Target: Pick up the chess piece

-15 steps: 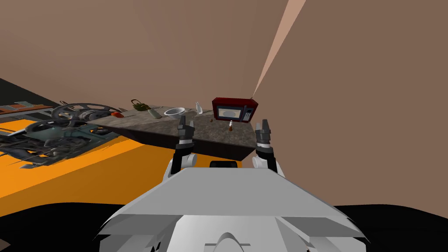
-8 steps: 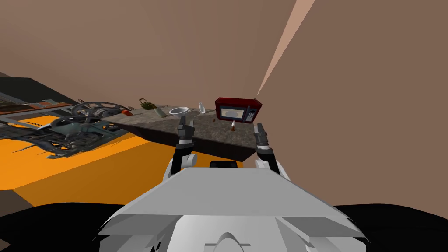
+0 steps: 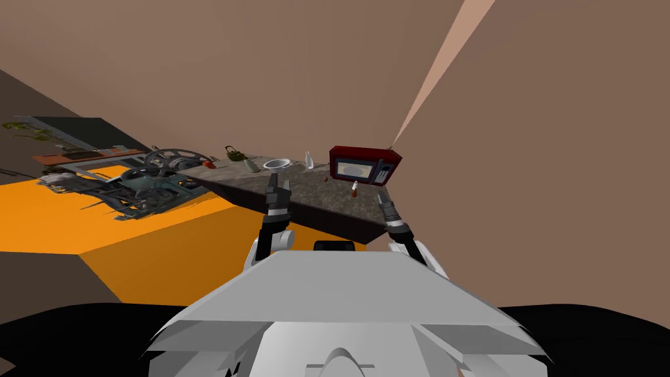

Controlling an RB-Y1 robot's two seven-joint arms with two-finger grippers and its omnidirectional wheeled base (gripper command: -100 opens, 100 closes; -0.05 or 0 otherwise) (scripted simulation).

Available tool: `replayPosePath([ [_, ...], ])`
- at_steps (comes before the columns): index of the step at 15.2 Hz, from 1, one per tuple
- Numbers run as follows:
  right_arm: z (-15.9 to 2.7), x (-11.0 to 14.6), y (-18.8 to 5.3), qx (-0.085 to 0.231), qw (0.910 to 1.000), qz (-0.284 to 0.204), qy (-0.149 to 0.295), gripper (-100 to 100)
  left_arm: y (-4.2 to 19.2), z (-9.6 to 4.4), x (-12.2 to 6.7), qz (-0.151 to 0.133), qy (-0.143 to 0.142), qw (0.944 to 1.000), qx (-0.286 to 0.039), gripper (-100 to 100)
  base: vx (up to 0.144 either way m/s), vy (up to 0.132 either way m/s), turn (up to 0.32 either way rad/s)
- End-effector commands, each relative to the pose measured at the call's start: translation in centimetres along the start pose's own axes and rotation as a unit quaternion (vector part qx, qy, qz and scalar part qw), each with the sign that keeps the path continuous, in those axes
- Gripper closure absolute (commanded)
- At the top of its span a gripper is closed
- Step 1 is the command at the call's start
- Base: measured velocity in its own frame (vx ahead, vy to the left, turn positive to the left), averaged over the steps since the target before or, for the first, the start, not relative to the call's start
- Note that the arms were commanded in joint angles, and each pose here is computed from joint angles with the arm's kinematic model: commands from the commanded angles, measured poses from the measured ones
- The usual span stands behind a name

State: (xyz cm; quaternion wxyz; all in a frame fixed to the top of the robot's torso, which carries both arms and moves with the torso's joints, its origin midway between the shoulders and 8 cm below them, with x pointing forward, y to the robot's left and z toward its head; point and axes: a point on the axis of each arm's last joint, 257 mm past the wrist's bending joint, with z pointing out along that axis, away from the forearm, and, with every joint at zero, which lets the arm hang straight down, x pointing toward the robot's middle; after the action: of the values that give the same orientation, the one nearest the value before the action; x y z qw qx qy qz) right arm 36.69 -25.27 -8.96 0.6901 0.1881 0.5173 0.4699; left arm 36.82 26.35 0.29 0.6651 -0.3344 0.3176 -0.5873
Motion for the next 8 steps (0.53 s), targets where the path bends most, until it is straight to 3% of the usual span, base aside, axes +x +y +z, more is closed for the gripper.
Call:
replayPosePath([
  [1,-1.0,0.7,-1.8,0.020,0.9992,-0.020,0.029,-100,0.0,0.0,0.0,0.000,0.000,1.0000,0.000,0,-0.001,0.041,0.161],
  [8,-3.7,1.6,-6.3,0.067,0.9897,-0.074,0.103,-100,0.0,0.0,0.0,0.000,0.000,1.0000,0.000,0,0.000,0.047,0.158],
])
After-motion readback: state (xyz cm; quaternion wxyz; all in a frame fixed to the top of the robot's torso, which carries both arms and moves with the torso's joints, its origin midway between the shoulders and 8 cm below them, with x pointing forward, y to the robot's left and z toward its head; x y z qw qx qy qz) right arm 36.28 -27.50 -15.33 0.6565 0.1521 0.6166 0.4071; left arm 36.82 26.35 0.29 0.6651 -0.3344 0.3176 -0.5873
